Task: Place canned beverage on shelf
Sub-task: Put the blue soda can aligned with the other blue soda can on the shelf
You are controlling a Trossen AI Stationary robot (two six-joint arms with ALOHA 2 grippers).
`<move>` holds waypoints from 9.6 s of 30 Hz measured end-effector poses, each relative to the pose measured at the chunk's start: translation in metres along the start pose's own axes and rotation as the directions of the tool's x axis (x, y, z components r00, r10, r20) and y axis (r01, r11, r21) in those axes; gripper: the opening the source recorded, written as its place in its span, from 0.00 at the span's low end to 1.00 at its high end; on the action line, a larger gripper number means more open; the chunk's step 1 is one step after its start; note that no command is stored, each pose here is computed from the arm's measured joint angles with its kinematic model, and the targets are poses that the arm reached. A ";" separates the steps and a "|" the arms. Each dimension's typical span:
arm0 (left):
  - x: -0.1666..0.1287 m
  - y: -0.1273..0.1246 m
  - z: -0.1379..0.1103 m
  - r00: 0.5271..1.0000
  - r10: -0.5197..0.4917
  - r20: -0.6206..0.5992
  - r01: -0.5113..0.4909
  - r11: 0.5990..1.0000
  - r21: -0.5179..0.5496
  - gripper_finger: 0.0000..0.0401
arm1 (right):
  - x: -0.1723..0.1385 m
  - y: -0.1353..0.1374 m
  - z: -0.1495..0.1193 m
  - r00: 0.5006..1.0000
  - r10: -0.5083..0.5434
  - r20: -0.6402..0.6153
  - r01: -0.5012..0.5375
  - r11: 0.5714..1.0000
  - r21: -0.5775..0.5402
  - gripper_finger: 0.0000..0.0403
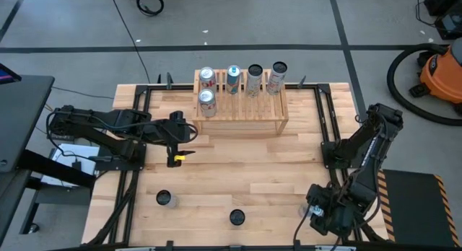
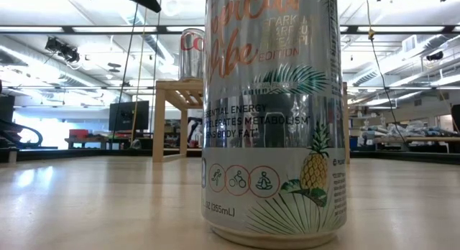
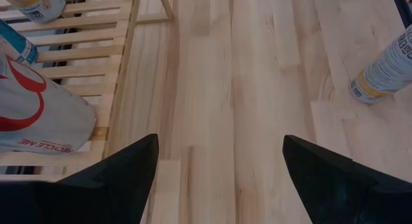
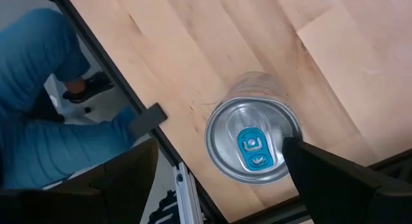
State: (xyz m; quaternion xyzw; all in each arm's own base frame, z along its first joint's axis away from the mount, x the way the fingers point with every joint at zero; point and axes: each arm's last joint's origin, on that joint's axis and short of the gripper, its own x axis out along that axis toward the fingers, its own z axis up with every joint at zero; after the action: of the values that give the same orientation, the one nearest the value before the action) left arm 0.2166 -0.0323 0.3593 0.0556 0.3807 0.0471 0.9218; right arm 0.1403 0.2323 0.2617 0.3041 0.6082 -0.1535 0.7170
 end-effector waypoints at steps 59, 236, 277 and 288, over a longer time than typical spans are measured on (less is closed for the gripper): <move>0.000 0.000 0.001 1.000 -0.001 0.011 0.001 0.999 -0.033 0.83 | -0.011 0.010 -0.007 0.993 -0.107 0.058 0.101 0.990 0.094 0.86; 0.007 0.047 0.008 0.985 0.160 0.062 -0.151 0.979 -0.138 0.83 | -0.138 -0.121 0.394 0.928 -0.030 0.371 0.217 0.853 -0.475 0.61; 0.007 0.047 0.008 0.985 0.160 0.063 -0.150 0.979 -0.138 0.83 | -0.153 -0.120 0.394 0.908 0.014 0.418 0.227 0.823 -0.521 0.68; 0.007 0.047 0.008 0.985 0.160 0.063 -0.154 0.983 -0.097 0.83 | -0.151 -0.108 0.396 0.902 0.104 0.420 0.152 0.833 -0.533 0.68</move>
State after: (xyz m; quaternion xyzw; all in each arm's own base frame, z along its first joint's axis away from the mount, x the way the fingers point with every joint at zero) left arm 0.2254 0.0146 0.3668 0.0446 0.3400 0.1350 0.9296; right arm 0.3527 -0.1193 0.4100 0.0343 0.4557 -0.0436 0.8884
